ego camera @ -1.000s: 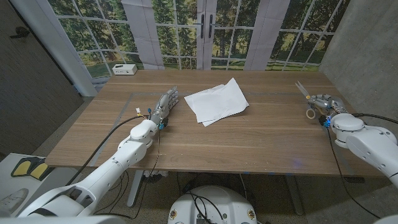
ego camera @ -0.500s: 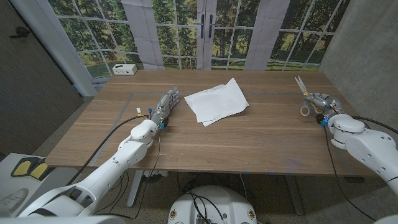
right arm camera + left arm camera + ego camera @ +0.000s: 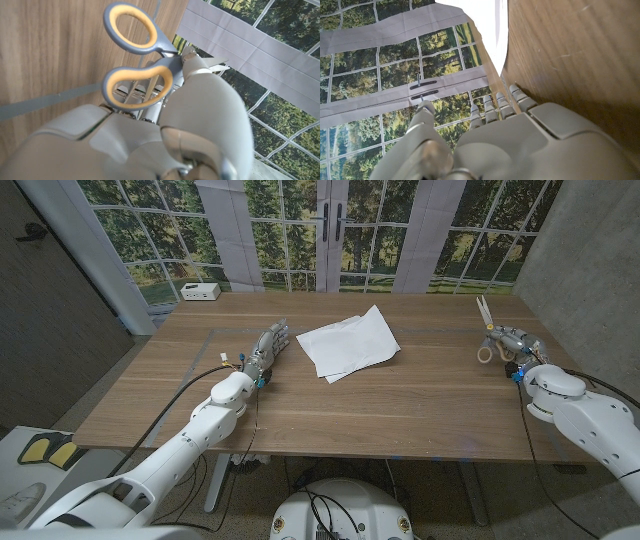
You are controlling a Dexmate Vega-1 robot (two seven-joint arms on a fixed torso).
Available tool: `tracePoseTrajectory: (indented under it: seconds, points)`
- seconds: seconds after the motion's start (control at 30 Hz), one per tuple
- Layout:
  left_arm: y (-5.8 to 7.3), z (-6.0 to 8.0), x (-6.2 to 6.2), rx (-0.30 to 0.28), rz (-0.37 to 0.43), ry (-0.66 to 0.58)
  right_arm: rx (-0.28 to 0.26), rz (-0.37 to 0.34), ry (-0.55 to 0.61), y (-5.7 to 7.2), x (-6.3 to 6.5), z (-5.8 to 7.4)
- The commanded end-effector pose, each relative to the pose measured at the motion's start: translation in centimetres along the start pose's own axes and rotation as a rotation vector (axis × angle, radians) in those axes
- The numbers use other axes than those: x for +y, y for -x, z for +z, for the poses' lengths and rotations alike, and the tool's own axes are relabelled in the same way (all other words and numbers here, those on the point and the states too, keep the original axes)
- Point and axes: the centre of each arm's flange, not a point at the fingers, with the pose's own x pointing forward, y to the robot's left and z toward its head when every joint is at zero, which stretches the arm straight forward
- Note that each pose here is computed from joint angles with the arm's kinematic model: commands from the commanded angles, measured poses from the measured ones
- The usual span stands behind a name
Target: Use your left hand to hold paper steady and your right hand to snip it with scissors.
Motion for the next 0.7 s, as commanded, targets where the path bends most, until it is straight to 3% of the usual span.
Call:
tracePoseTrajectory:
  seconds: [0.03,0.27,0.7]
  points:
    - [-0.1,0.5,-0.1,-0.007,-0.011,-0.005,-0.015,0.039,-0.082,0.9,1.1,0.4]
    - [0.0,0.8,-0.2,-0.015,-0.019,-0.008,-0.017,0.055,-0.149,1.3,1.7,0.1]
    - [0.8,3.5,-1.2,-0.098,-0.052,-0.036,-0.085,0.028,-0.211,2.7,3.8,1.6]
